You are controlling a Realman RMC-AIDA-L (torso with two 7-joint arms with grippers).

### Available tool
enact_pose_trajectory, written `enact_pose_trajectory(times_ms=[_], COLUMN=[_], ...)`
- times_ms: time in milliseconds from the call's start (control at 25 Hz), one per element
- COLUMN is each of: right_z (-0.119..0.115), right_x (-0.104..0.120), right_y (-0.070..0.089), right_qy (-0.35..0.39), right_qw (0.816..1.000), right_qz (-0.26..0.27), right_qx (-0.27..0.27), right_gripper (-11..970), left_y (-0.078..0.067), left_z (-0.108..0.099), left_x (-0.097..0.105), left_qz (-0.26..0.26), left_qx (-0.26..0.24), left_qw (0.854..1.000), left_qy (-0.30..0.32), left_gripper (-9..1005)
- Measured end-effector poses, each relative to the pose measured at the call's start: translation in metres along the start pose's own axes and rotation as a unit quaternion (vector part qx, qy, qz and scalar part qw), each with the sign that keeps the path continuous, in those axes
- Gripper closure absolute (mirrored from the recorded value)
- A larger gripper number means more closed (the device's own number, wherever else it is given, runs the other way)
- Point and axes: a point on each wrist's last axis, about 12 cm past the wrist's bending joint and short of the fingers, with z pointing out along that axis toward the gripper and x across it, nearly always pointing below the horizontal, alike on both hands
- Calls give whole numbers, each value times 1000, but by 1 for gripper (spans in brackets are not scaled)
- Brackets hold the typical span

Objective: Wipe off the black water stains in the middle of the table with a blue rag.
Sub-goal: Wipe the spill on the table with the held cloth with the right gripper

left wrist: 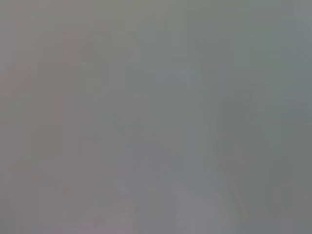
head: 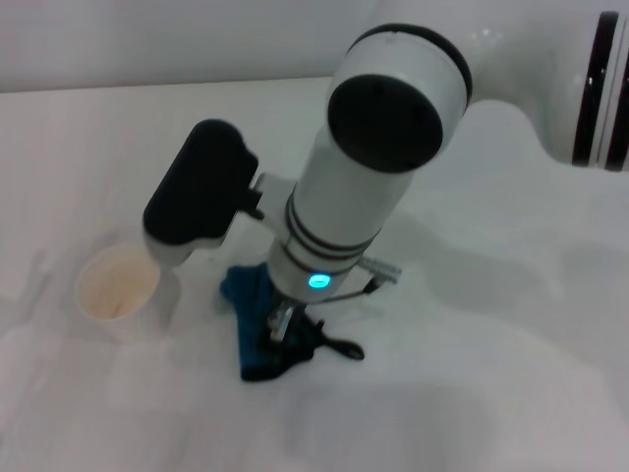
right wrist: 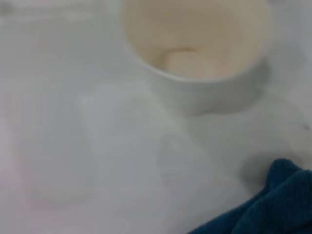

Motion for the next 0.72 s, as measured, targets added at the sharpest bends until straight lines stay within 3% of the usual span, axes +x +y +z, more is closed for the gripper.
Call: enact_pose_trajectory(times_ms=[200,440,520,720], right_z=[-1,-2,-1,6], right_x=[-5,-5,-5,-3], right_y=[25,40,38,14], right_qy=[1,6,2,-2], right_qw=[999,997,997,999], right_qz=[-27,-54,-54,-29], right_qx=[-30,-51,-49,-15], right_gripper=[900,901,900,893], left_y=[0,0,0,-1], left_z=[-1,-2,-2,-4], left_x=[0,0,0,0], left_qz=[0,1,1,0], left_qx=[0,-1,-1,-2], left_qw=[1000,1000,1000,1000], left_qy=[1,-1,-1,0], left_gripper=[129,130,130,131])
